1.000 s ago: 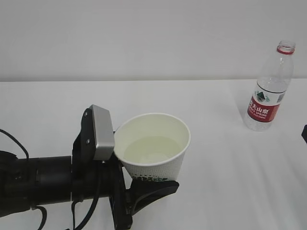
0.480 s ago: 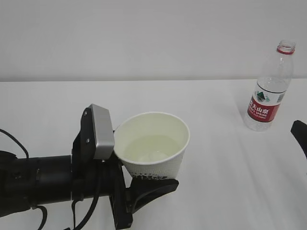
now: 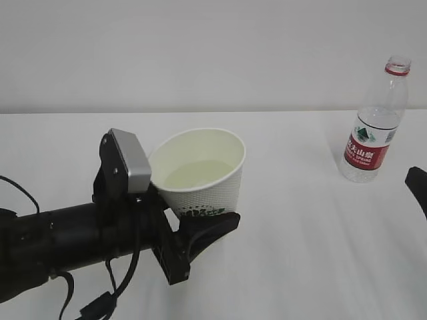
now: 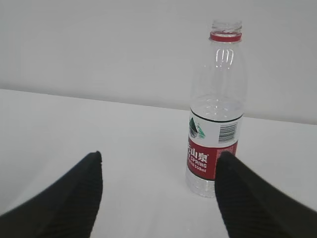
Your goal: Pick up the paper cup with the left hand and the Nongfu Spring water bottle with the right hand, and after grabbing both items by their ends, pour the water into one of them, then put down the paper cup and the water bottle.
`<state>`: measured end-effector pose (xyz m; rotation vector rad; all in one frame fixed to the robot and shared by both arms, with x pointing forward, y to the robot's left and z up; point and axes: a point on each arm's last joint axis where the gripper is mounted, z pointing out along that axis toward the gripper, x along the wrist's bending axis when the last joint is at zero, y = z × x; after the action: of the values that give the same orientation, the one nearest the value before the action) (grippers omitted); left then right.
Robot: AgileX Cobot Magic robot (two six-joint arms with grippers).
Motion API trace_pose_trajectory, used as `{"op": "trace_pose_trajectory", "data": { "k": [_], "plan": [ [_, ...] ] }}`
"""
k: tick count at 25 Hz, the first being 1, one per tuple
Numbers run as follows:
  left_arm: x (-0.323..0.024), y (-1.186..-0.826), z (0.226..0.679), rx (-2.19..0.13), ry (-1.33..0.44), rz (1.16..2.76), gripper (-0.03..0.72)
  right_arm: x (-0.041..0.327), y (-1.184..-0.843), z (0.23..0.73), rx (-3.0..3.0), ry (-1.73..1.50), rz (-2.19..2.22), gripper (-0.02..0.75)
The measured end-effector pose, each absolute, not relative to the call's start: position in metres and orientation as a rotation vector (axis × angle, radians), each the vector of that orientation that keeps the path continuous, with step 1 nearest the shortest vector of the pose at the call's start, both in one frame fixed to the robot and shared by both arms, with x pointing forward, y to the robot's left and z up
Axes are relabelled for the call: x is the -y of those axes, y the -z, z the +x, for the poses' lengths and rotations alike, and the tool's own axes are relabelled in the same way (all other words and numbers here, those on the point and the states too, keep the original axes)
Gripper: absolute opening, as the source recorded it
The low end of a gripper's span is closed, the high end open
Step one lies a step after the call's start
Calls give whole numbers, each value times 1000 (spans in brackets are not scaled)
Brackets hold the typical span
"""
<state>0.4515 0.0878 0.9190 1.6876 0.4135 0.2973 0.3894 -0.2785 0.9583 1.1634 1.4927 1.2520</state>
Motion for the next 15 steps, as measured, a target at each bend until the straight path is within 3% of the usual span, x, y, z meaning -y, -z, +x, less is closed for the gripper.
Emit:
{"op": "trace_pose_trajectory", "data": {
  "k": [15],
  "plan": [
    [-106, -921, 473, -573, -451, 1626, 501, 280, -959, 390, -1469, -1250, 1187, 533]
  ]
}}
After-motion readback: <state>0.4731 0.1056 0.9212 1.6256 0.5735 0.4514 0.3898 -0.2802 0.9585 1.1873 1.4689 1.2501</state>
